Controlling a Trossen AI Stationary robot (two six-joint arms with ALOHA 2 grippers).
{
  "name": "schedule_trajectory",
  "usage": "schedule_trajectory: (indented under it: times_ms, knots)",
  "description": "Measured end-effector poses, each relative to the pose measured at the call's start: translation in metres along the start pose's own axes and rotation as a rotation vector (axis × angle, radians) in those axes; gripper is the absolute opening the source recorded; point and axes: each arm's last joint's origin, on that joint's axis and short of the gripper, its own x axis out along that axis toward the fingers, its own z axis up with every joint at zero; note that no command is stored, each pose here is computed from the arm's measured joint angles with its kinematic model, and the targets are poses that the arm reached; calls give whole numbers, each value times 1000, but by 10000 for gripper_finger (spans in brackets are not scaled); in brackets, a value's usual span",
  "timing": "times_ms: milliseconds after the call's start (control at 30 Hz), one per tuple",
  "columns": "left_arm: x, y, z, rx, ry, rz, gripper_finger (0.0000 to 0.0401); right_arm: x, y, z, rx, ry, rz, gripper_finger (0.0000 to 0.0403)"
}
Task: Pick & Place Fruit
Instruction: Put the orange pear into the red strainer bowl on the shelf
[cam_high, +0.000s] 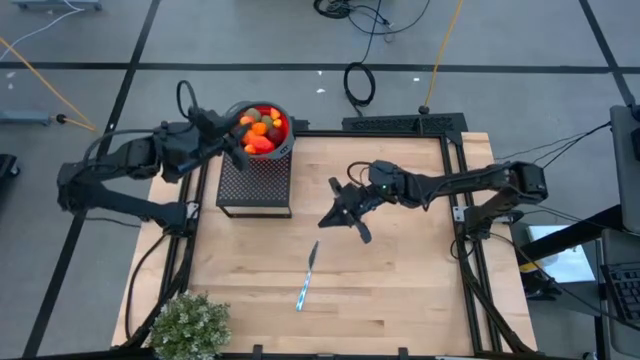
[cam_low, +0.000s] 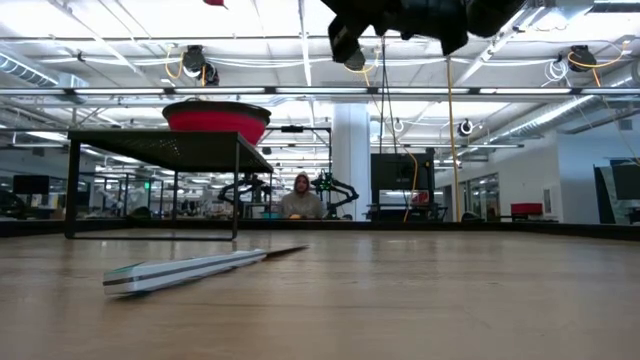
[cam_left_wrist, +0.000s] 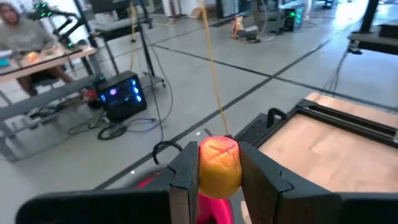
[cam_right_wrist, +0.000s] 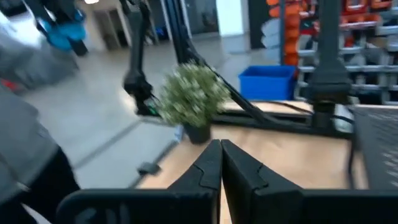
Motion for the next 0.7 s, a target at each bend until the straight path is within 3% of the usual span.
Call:
schedule_trajectory:
  times_ms: [333, 700]
  knots:
    - [14, 16, 0, -53, 27, -15, 85, -36, 16, 17, -137, 151, -177, 0]
    - [21, 27, 1, -91, 40, -11, 85, -82, 30, 39, -164, 198, -249, 0]
